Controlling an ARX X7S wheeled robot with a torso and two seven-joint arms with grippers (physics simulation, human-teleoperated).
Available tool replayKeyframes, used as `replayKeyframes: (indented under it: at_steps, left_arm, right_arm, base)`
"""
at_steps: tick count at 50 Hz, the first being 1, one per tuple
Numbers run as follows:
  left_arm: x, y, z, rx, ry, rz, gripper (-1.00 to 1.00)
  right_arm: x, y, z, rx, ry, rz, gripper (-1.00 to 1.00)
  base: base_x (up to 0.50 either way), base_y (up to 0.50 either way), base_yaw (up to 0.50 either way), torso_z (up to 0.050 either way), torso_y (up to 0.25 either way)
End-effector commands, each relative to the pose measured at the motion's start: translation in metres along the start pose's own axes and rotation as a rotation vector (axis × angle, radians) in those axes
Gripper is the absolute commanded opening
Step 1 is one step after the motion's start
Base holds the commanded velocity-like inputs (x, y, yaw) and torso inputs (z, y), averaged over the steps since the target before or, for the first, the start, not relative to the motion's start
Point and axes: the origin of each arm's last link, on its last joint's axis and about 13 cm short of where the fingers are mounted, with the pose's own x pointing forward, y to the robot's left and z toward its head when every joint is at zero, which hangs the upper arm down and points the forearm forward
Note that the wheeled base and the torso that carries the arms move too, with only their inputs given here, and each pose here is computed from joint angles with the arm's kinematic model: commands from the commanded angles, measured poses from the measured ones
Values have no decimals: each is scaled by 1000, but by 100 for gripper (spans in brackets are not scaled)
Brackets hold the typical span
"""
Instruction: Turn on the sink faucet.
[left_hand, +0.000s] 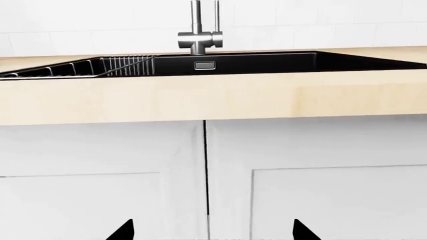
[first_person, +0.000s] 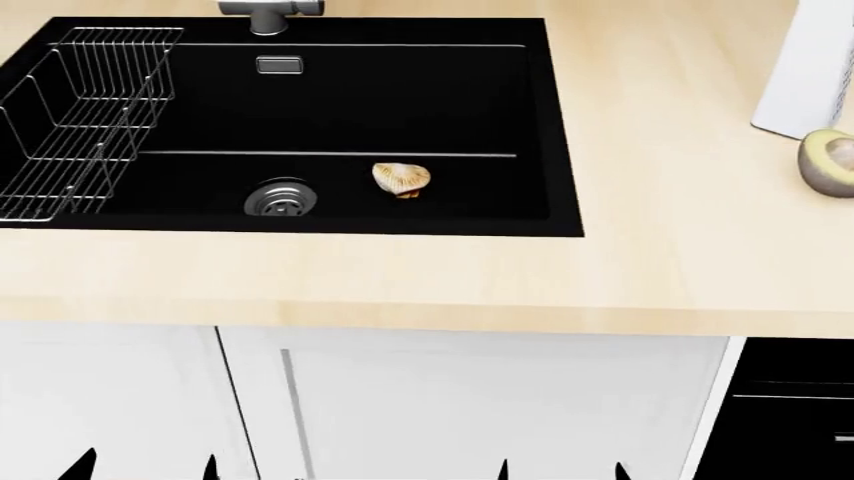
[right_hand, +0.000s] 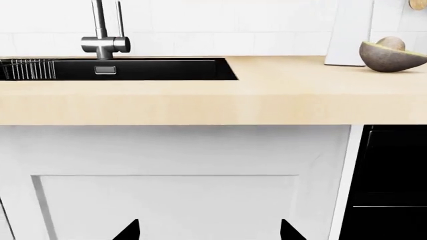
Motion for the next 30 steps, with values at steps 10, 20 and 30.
replayKeyframes:
  at_steps: [10,20,30]
  left_arm:
    - [1,-1,0,-15,7,3,100]
    - [0,0,1,-24,2,4,100]
    - [-1,1,0,-22,12,8,100]
  right_arm:
    - [0,1,1,-14,-14,7,100]
    - [0,1,0,-37,-6,5,100]
    - [1,0,0,-22,-3,-22,100]
  base:
    - [142,500,0,0,0]
    - [143,479,0,0,0]
    - [2,161,0,0,0]
